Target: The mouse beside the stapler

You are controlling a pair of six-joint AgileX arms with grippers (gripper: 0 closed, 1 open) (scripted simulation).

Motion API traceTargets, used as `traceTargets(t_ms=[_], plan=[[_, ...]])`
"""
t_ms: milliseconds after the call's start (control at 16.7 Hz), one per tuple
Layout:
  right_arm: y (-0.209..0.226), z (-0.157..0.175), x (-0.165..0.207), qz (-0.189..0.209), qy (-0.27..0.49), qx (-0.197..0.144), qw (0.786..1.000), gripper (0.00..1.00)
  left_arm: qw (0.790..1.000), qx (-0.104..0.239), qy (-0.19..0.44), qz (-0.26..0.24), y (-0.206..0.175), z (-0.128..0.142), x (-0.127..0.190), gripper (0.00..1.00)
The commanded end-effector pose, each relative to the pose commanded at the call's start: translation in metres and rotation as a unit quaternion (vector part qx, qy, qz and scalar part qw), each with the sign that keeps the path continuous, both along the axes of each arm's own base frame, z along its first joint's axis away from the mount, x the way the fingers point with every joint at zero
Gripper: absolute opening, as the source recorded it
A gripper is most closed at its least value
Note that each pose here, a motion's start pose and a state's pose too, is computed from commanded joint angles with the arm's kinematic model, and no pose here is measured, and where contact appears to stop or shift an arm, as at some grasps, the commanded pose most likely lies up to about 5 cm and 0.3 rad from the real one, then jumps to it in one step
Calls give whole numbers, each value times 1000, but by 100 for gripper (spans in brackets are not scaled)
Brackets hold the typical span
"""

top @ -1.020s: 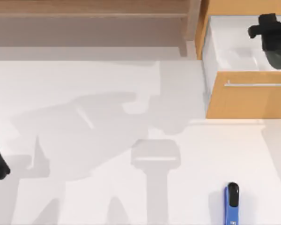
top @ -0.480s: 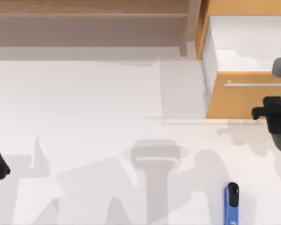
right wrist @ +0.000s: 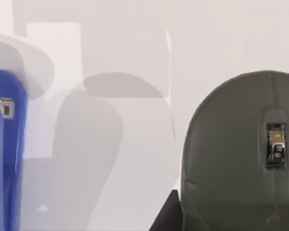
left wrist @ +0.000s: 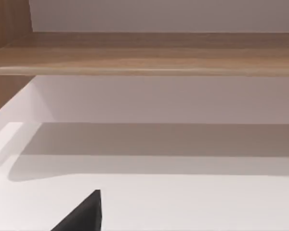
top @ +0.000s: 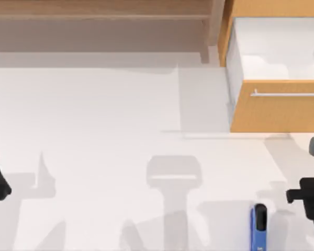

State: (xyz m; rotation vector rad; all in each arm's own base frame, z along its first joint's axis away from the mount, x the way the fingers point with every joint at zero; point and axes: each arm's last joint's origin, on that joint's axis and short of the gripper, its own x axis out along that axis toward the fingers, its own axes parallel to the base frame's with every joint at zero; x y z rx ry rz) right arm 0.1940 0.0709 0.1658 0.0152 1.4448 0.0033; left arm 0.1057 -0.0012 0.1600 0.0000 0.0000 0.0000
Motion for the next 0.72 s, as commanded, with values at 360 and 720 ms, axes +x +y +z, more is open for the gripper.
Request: traceTargets(t_ms=[360,720], plan=[[-2,-10,-10,-3,12,-3,1000,0,1000,0,0,0,0,0,0,100],[-2,-10,-9,-5,12,-3,1000,0,1000,0,0,0,0,0,0,100]])
